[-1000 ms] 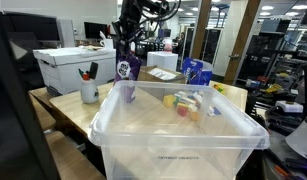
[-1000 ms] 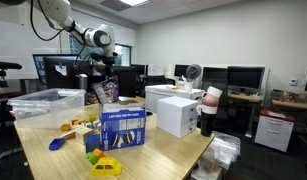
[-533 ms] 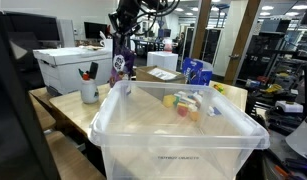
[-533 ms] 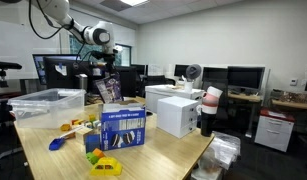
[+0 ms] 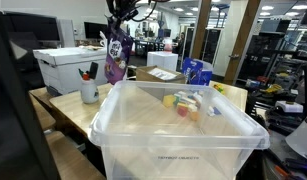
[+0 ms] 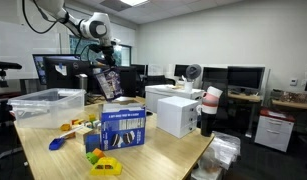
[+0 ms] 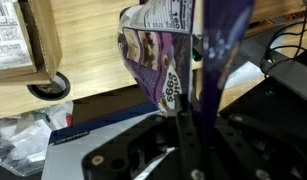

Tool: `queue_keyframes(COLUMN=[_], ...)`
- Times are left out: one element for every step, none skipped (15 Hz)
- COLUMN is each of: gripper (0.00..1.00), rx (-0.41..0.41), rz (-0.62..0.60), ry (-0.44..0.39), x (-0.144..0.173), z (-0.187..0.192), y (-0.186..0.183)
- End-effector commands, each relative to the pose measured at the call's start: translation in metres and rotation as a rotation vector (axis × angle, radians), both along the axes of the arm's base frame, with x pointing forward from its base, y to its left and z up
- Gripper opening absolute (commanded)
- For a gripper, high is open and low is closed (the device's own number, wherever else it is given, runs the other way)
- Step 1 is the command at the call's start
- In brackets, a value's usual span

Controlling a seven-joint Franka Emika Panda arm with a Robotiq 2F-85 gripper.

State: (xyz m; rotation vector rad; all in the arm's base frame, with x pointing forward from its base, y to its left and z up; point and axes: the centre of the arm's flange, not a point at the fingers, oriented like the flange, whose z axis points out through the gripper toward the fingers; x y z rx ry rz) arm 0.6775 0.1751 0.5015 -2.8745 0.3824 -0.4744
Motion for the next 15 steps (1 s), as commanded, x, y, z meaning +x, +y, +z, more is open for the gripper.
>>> queue_keyframes(gripper=[0.04,0.04,0.04,0.04,0.04,0.04,0.04,0.04,0.04,0.04,0.04,0.04,0.04,0.04,0.04], rx=[-0.028,-0.037,-0.053,-0.069,-0.086,-0.103,-0.116,-0.125,-0.136,-0.139,-0.14,-0.136,-0.131,-0.132,-0.129], rz=[-0.008,-0.004,0.002,0.006,0.013,0.021,0.028,0.042,0.055,0.061,0.067,0.073,0.085,0.089,0.092], ry=[-0.079,-0.1,-0.134,-0.166,-0.2,-0.224,-0.256,-0.278,-0.309,-0.318,-0.326,-0.328,-0.323,-0.319,-0.311], x=[-0.031,-0.037,-0.049,-0.059,-0.071,-0.08,-0.094,-0.108,-0.129,-0.137,-0.15,-0.166,-0.193,-0.203,-0.211], z=[0.035,0.045,0.062,0.077,0.093,0.104,0.117,0.128,0.141,0.145,0.149,0.154,0.157,0.157,0.156], y=[0.007,0.01,0.017,0.023,0.03,0.035,0.042,0.048,0.056,0.058,0.062,0.066,0.071,0.073,0.073])
